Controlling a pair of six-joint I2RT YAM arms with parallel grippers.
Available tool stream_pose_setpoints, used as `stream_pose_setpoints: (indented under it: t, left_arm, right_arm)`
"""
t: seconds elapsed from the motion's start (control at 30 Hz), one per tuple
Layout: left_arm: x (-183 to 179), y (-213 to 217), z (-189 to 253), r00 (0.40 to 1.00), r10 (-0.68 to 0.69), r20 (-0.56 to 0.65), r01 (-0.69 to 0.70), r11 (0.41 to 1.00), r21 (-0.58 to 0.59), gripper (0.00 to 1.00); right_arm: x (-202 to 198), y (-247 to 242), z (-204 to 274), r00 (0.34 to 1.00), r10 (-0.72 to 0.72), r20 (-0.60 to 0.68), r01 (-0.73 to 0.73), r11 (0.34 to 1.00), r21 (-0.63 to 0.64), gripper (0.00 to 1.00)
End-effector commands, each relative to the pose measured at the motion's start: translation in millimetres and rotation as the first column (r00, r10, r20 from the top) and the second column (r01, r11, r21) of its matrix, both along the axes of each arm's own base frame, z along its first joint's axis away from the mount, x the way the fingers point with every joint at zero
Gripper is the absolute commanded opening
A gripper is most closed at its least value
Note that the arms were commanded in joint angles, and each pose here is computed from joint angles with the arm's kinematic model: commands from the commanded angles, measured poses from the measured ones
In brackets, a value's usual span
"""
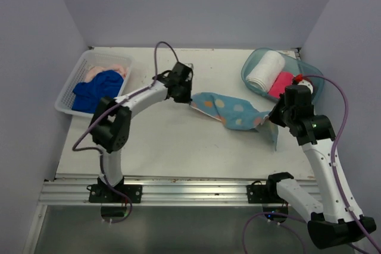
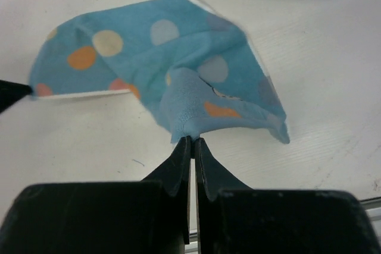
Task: Roll the towels
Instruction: Flatten the towel
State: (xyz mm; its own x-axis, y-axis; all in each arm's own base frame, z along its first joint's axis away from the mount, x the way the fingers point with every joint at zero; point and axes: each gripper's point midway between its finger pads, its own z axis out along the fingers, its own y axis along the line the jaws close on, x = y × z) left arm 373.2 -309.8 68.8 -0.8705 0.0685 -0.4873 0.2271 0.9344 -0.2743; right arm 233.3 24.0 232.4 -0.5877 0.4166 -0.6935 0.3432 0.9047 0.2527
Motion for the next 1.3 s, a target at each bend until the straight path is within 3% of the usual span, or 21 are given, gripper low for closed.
stream_pose_setpoints:
  t: [0.0,0.2,0.33,0.37,0.4,0.43,0.53,0.7,0.93,1.27]
  left_arm:
    - [20,56,80,0.982,0.113,0.153,-0.088,0.983,-0.162,0.0]
    - [-41,128,52,0.981,0.176,0.082,-0.17,0.983,-0.074,0.0]
    - [-86,170,9,0.974,0.228,-0.015,-0.228,0.974,-0.009,0.0]
    - [-97,186,-4,0.965,0.256,-0.052,-0.255,0.967,0.01,0.0]
    - [-99,191,0,0.964,0.262,-0.046,-0.263,0.965,-0.007,0.0]
    - [-100,196,-1,0.961,0.271,-0.05,-0.271,0.962,-0.006,0.0]
    - [-100,200,7,0.961,0.273,-0.048,-0.274,0.962,-0.019,0.0]
    - [-91,201,17,0.961,0.276,-0.025,-0.277,0.961,-0.01,0.0]
    - [-76,247,35,0.903,0.429,0.03,-0.429,0.903,0.02,0.0]
    - [-71,242,30,0.911,0.412,-0.006,-0.412,0.911,-0.025,0.0]
  right_arm:
    - [19,15,3,0.998,0.044,0.046,-0.047,0.997,0.056,0.0]
    - [9,28,-37,0.992,0.115,-0.054,-0.109,0.99,0.093,0.0]
    - [-32,21,-90,0.974,0.088,-0.209,-0.07,0.993,0.095,0.0]
    - [-44,21,-110,0.961,0.081,-0.264,-0.054,0.993,0.106,0.04]
    - [-49,28,-114,0.957,0.082,-0.279,-0.04,0.987,0.154,0.13]
    - [-55,27,-120,0.95,0.061,-0.308,-0.013,0.987,0.157,0.31]
    - [-61,33,-128,0.934,0.014,-0.357,0.064,0.977,0.205,0.48]
    - [-50,47,-139,0.94,-0.048,-0.338,0.162,0.935,0.316,0.5]
    - [-43,32,-164,0.93,-0.113,-0.35,0.2,0.954,0.223,0.55]
    - [-21,69,-177,0.958,0.044,-0.283,0.061,0.933,0.354,0.64]
